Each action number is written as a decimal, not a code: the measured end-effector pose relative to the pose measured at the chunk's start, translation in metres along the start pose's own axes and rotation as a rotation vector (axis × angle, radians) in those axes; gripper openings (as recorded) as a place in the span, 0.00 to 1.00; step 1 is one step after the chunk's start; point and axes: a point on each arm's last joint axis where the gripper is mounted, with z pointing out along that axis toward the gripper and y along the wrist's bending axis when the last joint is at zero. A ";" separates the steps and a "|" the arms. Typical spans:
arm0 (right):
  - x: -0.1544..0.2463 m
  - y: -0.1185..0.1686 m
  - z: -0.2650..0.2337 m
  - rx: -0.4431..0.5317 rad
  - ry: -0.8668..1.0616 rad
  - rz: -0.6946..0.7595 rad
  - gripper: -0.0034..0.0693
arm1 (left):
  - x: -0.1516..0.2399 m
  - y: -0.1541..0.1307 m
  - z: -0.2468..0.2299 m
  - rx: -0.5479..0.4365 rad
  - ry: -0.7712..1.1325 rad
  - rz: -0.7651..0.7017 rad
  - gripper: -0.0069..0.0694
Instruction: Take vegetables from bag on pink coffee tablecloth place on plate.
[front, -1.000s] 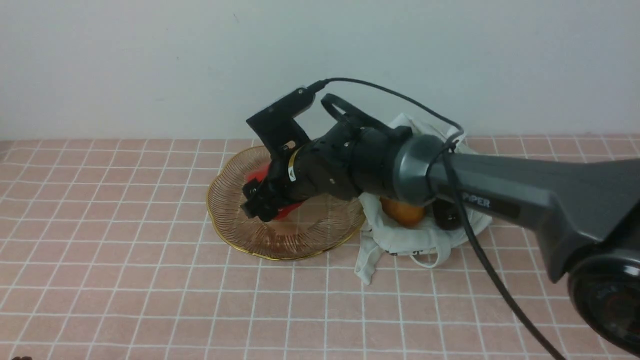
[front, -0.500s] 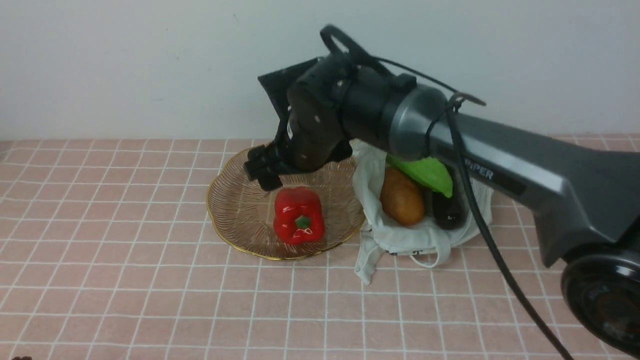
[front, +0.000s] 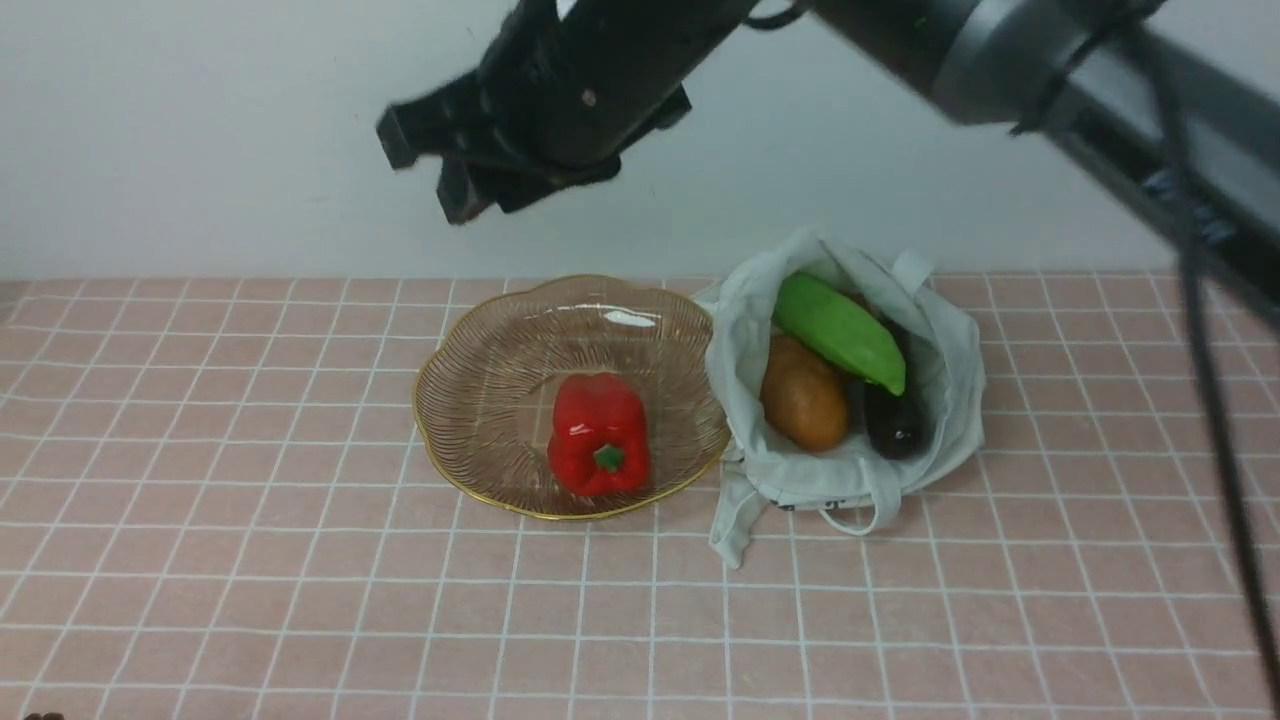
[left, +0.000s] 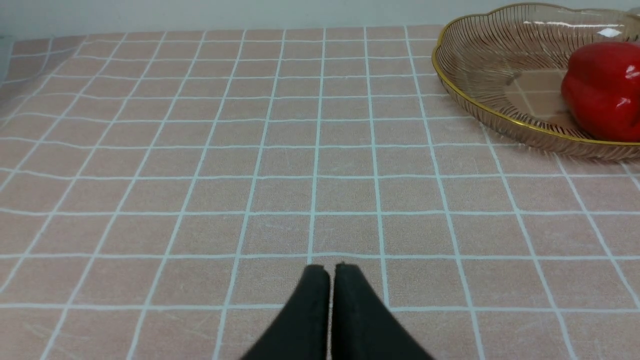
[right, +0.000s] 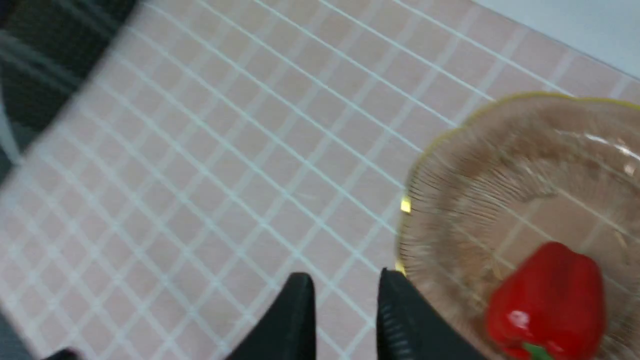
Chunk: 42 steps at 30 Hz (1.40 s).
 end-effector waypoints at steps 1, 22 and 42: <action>-0.004 0.013 -0.028 -0.073 -0.045 -0.016 0.15 | 0.000 0.000 0.000 0.000 0.000 0.000 0.08; 0.108 0.054 -0.279 -0.155 -0.295 -0.269 0.03 | 0.000 0.000 0.000 0.000 0.000 0.000 0.08; 0.250 -0.021 -0.191 0.042 -0.608 -0.225 0.03 | 0.000 0.000 0.000 0.000 0.000 0.000 0.08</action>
